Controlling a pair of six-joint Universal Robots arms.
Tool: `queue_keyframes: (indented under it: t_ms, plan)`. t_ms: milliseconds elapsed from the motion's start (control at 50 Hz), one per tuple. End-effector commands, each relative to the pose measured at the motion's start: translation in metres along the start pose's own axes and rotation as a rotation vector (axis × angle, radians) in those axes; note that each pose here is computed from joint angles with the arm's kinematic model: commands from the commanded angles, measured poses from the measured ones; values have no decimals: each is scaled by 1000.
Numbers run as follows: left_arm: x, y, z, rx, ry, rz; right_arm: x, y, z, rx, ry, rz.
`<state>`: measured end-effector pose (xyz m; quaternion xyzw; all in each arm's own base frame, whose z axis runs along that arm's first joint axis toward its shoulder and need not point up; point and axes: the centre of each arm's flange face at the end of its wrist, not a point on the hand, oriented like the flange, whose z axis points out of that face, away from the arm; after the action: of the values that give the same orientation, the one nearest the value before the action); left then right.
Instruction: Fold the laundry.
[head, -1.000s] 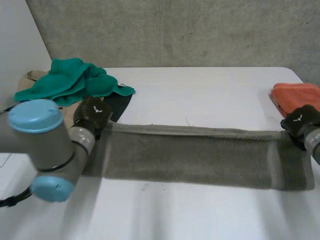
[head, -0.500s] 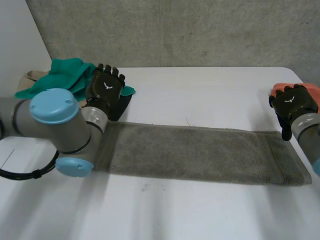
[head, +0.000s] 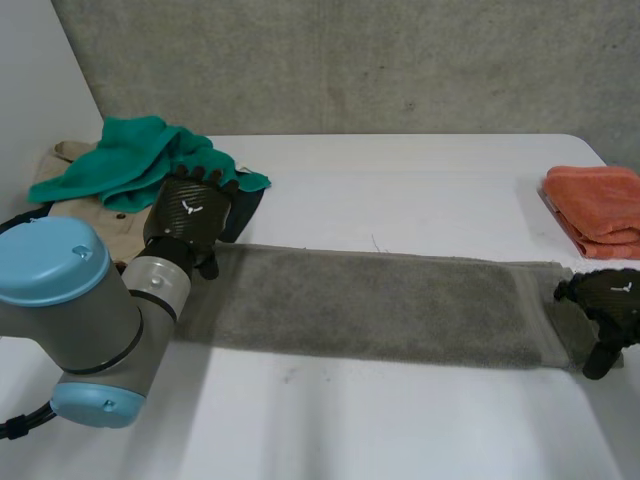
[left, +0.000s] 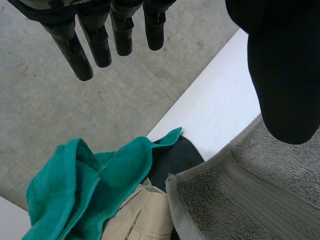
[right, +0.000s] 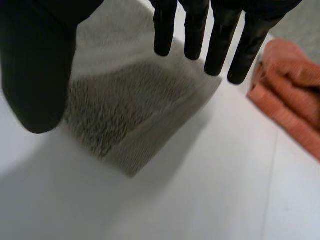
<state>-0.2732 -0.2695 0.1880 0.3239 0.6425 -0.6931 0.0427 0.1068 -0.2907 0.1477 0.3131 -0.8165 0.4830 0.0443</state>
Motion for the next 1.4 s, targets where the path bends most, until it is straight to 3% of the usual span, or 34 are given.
queue_keyframes:
  t_ms: [20, 200, 300, 480, 600, 720, 840, 960, 1100, 1200, 1260, 1400]
  plan:
    - [1, 0, 1, -1, 2, 4, 4, 15, 20, 0, 28, -8]
    - [0, -3, -2, 8, 0, 2, 48, 26, 25, -6, 176, 6]
    - [-4, -9, -6, 21, -9, 0, 87, 11, 9, 38, 318, -76]
    - [-6, -12, -9, 28, -13, -2, 101, 3, 5, 59, 357, -184]
    - [-8, -11, -8, 27, -21, -2, -17, -85, -14, 390, 118, -401]
    - [-12, -14, -8, 33, -32, -4, -119, -130, -41, 699, -55, -539]
    - [-12, -15, -10, 34, -33, -5, -251, -131, -58, 926, -332, -635]
    - [-8, -14, -10, 32, -21, -4, -303, -98, -46, 868, -477, -667]
    - [-2, -17, -13, 40, -6, -8, -289, -101, -46, 757, -432, -570]
    - [10, -29, -18, 77, 32, -49, -214, -117, -33, 602, -275, -245]
    - [21, -36, -23, 100, 67, -82, -185, -108, -27, 513, -253, -87]
    - [67, -42, -39, 116, 231, -156, -161, -72, -17, 324, -249, 15]
